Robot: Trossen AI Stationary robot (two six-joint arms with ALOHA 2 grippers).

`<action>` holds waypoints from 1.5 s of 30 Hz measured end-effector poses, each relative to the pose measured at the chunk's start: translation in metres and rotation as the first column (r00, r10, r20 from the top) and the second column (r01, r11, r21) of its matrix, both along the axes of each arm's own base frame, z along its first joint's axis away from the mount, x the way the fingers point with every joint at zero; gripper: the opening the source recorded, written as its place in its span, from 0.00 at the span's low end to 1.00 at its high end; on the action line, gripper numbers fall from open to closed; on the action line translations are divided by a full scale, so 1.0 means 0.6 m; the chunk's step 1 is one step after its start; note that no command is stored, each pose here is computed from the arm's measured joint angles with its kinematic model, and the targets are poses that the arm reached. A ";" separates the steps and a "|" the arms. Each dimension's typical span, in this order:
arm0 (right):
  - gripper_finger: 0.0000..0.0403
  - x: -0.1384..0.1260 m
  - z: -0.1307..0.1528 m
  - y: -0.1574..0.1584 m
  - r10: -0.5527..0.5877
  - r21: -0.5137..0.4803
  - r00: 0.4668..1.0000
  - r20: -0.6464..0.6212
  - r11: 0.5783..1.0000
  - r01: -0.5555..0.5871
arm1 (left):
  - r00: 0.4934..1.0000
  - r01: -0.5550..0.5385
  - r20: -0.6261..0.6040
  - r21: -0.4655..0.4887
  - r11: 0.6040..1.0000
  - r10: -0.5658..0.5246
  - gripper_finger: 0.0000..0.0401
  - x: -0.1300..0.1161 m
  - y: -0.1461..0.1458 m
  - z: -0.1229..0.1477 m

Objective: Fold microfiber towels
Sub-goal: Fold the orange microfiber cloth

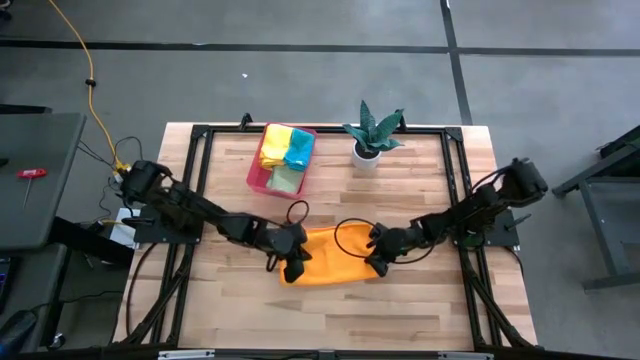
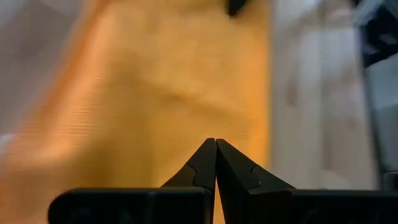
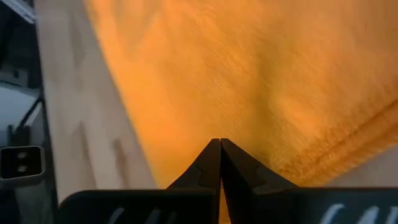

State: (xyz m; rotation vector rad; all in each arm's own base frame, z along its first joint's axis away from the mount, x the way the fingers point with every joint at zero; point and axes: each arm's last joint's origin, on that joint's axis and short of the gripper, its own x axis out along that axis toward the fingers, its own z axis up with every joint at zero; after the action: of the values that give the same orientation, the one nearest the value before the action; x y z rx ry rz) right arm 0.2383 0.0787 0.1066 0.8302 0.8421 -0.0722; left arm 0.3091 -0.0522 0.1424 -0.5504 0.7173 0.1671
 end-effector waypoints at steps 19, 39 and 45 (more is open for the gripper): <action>0.00 -0.008 -0.013 0.015 -0.012 -0.008 0.998 -0.060 1.000 0.012 | 0.942 0.032 -0.328 0.301 0.953 0.072 0.00 -0.030 0.064 -0.045; 0.00 -0.007 -0.014 0.014 -0.024 -0.002 0.998 -0.053 1.000 0.024 | 0.973 -0.055 -0.190 0.361 0.931 0.131 0.00 -0.086 0.099 0.085; 0.00 -0.004 -0.002 0.006 -0.019 -0.009 1.000 -0.010 1.000 0.019 | 0.996 -0.026 -0.077 0.169 0.985 0.040 0.00 -0.093 0.054 0.052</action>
State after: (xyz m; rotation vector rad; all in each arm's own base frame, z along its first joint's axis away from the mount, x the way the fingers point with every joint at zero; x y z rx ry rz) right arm 0.2356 0.0825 0.1054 0.8297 0.8432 -0.0968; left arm 0.2533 -0.0197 0.1734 -0.3966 0.7648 0.2791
